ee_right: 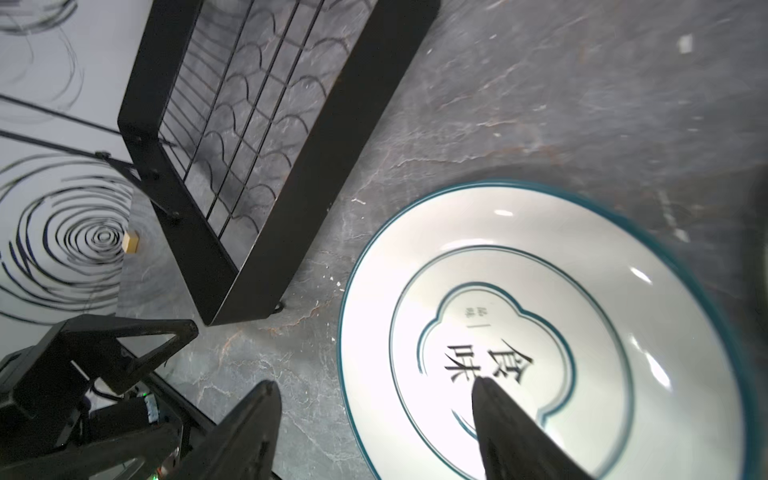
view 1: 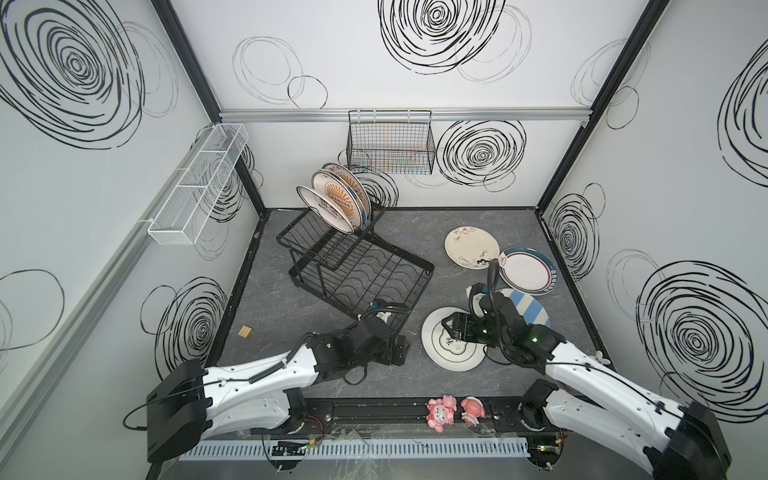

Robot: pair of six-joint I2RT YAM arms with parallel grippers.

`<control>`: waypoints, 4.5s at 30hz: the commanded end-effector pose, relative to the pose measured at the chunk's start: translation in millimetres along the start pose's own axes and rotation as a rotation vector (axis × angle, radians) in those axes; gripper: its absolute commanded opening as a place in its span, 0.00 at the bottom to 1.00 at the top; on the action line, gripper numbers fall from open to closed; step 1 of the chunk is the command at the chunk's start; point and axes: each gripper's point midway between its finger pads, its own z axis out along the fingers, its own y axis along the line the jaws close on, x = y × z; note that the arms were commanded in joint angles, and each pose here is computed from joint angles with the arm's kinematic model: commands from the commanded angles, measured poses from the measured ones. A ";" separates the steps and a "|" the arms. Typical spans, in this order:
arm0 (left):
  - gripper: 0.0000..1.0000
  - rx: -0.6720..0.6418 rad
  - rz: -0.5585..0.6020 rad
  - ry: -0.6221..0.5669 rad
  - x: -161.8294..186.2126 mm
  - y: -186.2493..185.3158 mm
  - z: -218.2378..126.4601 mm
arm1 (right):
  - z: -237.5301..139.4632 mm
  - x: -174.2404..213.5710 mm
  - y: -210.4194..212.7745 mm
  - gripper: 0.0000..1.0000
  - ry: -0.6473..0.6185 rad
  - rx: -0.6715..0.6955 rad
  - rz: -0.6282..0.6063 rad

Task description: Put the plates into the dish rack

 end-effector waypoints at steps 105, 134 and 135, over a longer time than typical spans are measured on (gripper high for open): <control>0.96 -0.112 0.151 -0.039 -52.2 21.1 33.1 | 43.6 34.6 -90.6 0.50 0.037 0.002 0.247; 0.96 -0.062 0.108 -0.007 -41.9 19.0 38.4 | 46.7 25.2 -101.6 0.08 0.006 0.015 0.263; 0.96 -0.062 0.106 -0.010 -42.7 18.8 37.3 | 45.7 22.9 -100.5 0.06 0.002 0.013 0.257</control>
